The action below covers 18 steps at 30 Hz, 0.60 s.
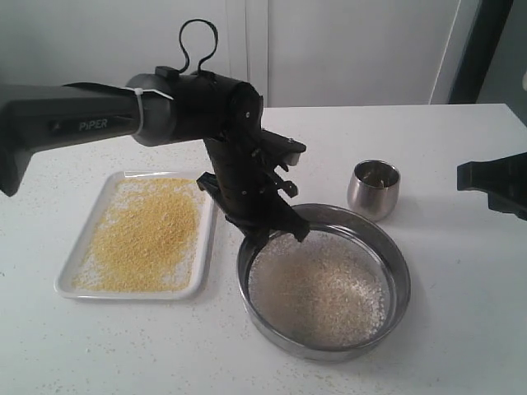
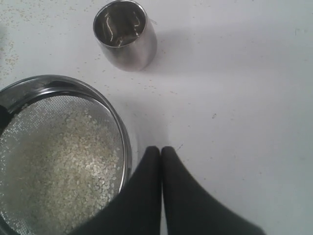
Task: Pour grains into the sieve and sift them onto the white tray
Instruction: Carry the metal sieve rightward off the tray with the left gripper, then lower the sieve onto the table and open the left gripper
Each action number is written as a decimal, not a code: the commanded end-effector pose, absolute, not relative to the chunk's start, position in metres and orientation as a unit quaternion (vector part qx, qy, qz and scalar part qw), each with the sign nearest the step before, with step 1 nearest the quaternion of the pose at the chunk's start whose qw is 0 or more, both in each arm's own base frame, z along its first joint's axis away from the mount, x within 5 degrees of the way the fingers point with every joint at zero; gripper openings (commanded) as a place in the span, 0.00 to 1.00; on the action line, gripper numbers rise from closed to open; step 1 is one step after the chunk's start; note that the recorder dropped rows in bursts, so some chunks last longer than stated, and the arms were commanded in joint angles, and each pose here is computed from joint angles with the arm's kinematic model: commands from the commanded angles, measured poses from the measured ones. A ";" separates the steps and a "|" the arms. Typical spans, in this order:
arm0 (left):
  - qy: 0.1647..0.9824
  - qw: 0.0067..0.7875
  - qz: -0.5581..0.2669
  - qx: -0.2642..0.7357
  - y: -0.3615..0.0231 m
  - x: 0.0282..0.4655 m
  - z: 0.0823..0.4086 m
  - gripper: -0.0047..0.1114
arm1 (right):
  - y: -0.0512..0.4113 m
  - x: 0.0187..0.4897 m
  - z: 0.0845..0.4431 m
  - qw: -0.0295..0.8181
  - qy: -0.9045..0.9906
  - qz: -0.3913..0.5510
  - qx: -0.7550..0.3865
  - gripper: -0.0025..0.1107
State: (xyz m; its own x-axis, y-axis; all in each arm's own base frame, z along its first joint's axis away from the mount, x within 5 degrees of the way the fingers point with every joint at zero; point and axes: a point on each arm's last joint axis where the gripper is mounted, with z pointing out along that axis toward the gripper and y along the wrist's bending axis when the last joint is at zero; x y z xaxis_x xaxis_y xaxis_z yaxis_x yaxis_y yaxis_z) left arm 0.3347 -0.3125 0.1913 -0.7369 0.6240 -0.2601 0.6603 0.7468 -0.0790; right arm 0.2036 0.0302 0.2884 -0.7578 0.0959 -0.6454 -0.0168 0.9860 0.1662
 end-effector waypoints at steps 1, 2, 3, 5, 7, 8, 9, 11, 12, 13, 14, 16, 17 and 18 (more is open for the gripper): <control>0.927 0.119 -0.087 0.344 -0.319 0.331 0.198 0.04 | 0.029 0.203 0.288 0.350 0.933 0.079 0.023 0.02; 0.927 0.121 -0.087 0.345 -0.320 0.330 0.198 0.04 | 0.029 0.203 0.288 0.350 0.933 0.079 0.023 0.02; 0.926 0.122 -0.086 0.345 -0.320 0.331 0.198 0.04 | 0.029 0.203 0.288 0.350 0.933 0.079 0.023 0.02; 0.926 0.125 -0.088 0.345 -0.321 0.331 0.199 0.04 | 0.029 0.203 0.288 0.350 0.933 0.079 0.023 0.02; 0.925 0.130 -0.090 0.345 -0.322 0.331 0.199 0.04 | 0.029 0.203 0.288 0.350 0.933 0.079 0.023 0.02; 0.925 0.133 -0.091 0.345 -0.322 0.332 0.199 0.04 | 0.029 0.203 0.288 0.350 0.933 0.079 0.023 0.02; 0.924 0.135 -0.091 0.345 -0.322 0.332 0.199 0.04 | 0.029 0.203 0.288 0.350 0.933 0.079 0.023 0.02; 0.924 0.136 -0.092 0.346 -0.322 0.332 0.199 0.04 | 0.029 0.204 0.288 0.351 0.933 0.079 0.023 0.02; 0.924 0.136 -0.092 0.346 -0.322 0.332 0.199 0.04 | 0.029 0.204 0.288 0.351 0.933 0.079 0.023 0.02; 0.924 0.136 -0.092 0.346 -0.322 0.332 0.199 0.04 | 0.029 0.204 0.288 0.351 0.933 0.079 0.023 0.02; 0.924 0.136 -0.092 0.346 -0.322 0.332 0.199 0.04 | 0.029 0.204 0.288 0.351 0.933 0.079 0.023 0.02; 0.924 0.134 -0.091 0.346 -0.322 0.332 0.198 0.04 | 0.029 0.204 0.288 0.351 0.933 0.079 0.023 0.02; 0.925 0.132 -0.090 0.346 -0.322 0.331 0.197 0.04 | 0.029 0.204 0.288 0.351 0.933 0.079 0.023 0.02; 0.925 0.130 -0.086 0.347 -0.321 0.331 0.194 0.04 | 0.029 0.204 0.288 0.351 0.933 0.079 0.023 0.02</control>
